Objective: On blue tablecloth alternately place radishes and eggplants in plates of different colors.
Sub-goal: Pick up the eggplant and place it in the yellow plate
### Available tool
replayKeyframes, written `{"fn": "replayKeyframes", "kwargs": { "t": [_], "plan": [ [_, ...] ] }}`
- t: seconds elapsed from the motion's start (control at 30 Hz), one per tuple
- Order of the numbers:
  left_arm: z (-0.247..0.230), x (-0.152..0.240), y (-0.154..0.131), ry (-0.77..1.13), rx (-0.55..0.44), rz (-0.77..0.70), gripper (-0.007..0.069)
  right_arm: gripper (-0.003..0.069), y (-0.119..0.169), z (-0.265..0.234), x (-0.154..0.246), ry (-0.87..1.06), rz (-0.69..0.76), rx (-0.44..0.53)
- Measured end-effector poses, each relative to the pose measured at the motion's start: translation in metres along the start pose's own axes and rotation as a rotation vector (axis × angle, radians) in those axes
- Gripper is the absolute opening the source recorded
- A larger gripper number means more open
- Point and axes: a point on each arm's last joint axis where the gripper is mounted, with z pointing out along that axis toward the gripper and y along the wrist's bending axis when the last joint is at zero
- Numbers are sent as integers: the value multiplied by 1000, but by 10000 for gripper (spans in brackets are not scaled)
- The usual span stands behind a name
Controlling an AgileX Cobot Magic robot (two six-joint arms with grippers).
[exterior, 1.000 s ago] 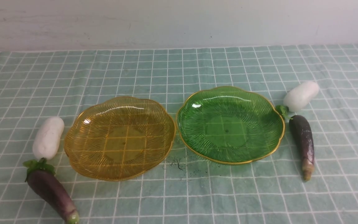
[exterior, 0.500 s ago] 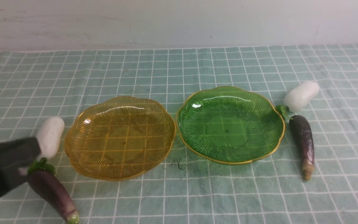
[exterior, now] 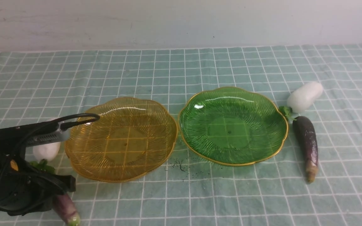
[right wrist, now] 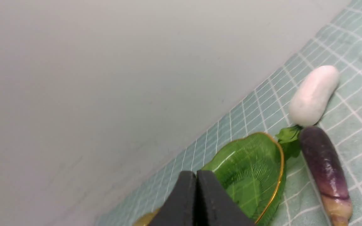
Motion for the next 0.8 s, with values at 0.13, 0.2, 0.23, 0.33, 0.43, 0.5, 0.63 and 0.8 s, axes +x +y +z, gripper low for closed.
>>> {"fn": "replayKeyframes", "kwargs": {
  "t": [0.13, 0.2, 0.23, 0.33, 0.43, 0.5, 0.63, 0.8],
  "plan": [
    [2, -3, -1, -18, 4, -6, -6, -14, 25, 27, -28, 223, -175, 64],
    [2, -3, -1, -19, 5, -6, 1, -14, 29, 36, -35, 291, -214, 67],
    [2, -3, -1, -19, 5, -6, 20, -14, 35, 48, -44, 391, -256, 53],
    [5, -3, -1, -10, 2, -5, 100, -14, 37, 74, -52, 530, -294, 65],
    [10, -5, -2, -5, 0, -11, 228, -14, 36, 89, -53, 586, -294, 57],
    [17, -7, -2, 9, -5, -35, 325, -14, 34, 96, -50, 615, -289, 47],
    [33, -11, -4, 29, -11, -98, 486, -14, 31, 105, -46, 647, -285, 22],
    [61, -16, -6, 61, -27, -154, 603, -14, 32, 109, -46, 641, -295, -2]
  ]
}}
